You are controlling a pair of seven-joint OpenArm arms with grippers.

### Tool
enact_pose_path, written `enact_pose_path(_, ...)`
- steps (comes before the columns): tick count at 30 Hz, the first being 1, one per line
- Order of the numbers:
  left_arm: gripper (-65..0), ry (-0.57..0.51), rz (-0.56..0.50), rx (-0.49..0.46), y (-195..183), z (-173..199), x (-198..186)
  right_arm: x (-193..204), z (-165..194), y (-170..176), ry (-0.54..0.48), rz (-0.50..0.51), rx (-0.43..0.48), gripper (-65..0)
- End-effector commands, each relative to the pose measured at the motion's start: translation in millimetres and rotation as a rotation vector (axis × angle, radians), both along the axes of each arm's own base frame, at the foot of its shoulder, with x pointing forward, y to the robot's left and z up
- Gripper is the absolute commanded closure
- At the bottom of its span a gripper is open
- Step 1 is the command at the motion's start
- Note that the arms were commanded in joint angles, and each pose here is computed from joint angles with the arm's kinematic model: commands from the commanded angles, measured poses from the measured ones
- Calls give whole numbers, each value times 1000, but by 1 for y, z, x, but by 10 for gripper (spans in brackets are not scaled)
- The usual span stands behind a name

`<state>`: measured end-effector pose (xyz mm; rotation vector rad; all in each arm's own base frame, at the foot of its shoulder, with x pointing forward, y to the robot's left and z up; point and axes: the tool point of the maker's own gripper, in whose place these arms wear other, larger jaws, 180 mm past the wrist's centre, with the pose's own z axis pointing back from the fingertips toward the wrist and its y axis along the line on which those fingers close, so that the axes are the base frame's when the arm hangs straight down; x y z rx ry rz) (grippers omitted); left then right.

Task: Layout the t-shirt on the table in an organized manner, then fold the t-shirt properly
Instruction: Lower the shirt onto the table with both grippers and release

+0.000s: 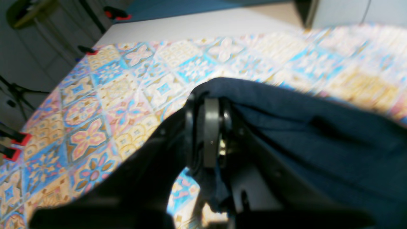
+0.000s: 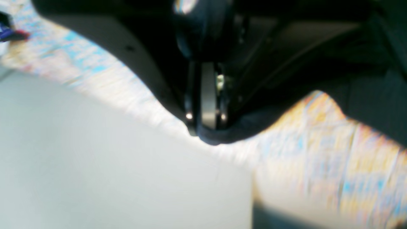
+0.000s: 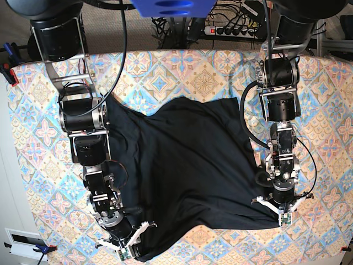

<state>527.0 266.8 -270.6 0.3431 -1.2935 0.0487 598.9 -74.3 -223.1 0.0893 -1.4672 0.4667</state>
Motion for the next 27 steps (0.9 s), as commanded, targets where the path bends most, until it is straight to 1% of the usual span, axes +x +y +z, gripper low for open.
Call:
enact_pose_path(1, -8, -93, 2, 25, 4, 38, 12, 3, 7, -2, 1, -4, -4, -68)
enact_pose_path(2, -44, -85, -1, 31, 3, 37, 13, 3, 3, -2, 22, -8, -12, -107)
enact_pose_path(3, -107, -53, 2, 22, 2, 29, 12, 3, 2, -1, 33, -8, -18, -154)
enact_pose_path(4, -183, -30, -1, 17, -1, 25, 12, 3, 1, 0, 37, -7, -21, -198)
enact_pose_path(7, -432, 19, -10, 14, -5, 17, 13, -1, -4, 25, 39, 50, -66, -331)
enact_pose_path(8, -494, 44, -23, 18, -10, 13, 13, -2, -5, 29, 38, 66, -89, -359)
enact_pose_path(10, -623, 97, -84, 37, -26, 4, 13, -4, -7, 35, 31, 89, -114, -410)
enact_pose_path(11, -650, 111, -100, 43, -29, 0, 12, -5, -6, 37, 24, 93, -110, -424)
enact_pose_path(13, -650, 126, -107, 47, -31, -10, 6, -4, -5, 37, 23, 92, -107, -446)
enact_pose_path(17, -650, 70, -122, 72, -37, 1, -10, -5, -7, 30, 27, 82, -108, -450)
enact_pose_path(20, -650, -6, -148, 98, -48, 21, -27, 1, -3, -20, 25, -10, -83, -450)
enact_pose_path(23, -650, -51, -208, 133, -72, 33, -41, 4, 2, -58, 19, -87, -49, -450)
enact_pose_path(26, -650, -96, -252, 153, -90, 45, -51, 1, 7, -122, 18, -182, -70, -450)
enact_pose_path(27, -650, -103, -268, 157, -97, 47, -53, -1, 8, -136, 18, -202, -82, -450)
